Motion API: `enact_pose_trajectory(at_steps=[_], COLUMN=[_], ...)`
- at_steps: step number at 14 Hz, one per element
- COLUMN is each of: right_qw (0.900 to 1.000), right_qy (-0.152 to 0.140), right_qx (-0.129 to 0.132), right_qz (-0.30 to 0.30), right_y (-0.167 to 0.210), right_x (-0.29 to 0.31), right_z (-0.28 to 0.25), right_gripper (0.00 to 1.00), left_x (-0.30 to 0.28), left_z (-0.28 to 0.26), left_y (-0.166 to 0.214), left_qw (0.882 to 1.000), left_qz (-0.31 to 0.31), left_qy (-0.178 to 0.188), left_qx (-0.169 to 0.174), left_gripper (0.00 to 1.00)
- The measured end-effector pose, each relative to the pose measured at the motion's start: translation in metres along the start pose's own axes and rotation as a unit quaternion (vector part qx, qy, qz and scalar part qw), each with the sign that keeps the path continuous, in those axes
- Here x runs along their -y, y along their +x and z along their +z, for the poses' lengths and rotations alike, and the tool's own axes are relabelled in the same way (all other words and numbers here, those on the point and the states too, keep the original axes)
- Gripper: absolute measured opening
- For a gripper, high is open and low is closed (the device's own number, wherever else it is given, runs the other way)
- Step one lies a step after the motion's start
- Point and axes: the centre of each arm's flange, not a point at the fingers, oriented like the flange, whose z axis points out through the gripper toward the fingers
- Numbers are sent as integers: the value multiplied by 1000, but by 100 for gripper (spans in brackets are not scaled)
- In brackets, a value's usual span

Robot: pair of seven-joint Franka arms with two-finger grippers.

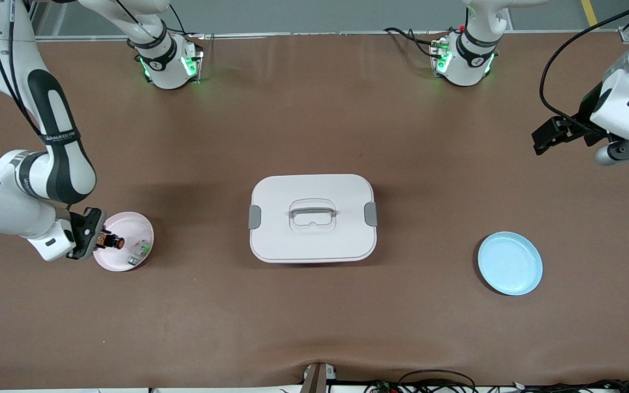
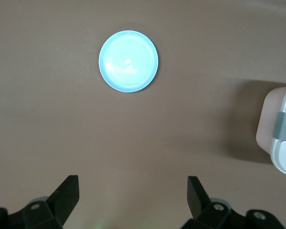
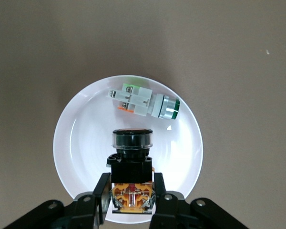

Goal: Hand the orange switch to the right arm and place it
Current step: 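Move the switch with the right gripper over the pink plate, then lower the switch onto the pink plate and open the right gripper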

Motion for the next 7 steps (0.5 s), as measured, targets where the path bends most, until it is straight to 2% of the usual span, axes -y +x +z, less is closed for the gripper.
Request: enact_pose_trajectory(at_steps=[7], right_qw=[1000], right_qy=[24], right_qx=[-11], right_qz=[-11], right_y=[-16], right_x=[2], right_z=[37], right_gripper=[41], left_x=[32], left_z=[-5], left_y=[-11], left_qw=[1000], left_qz=[9], left_qy=[-11], left_qx=[-15], left_gripper=[100])
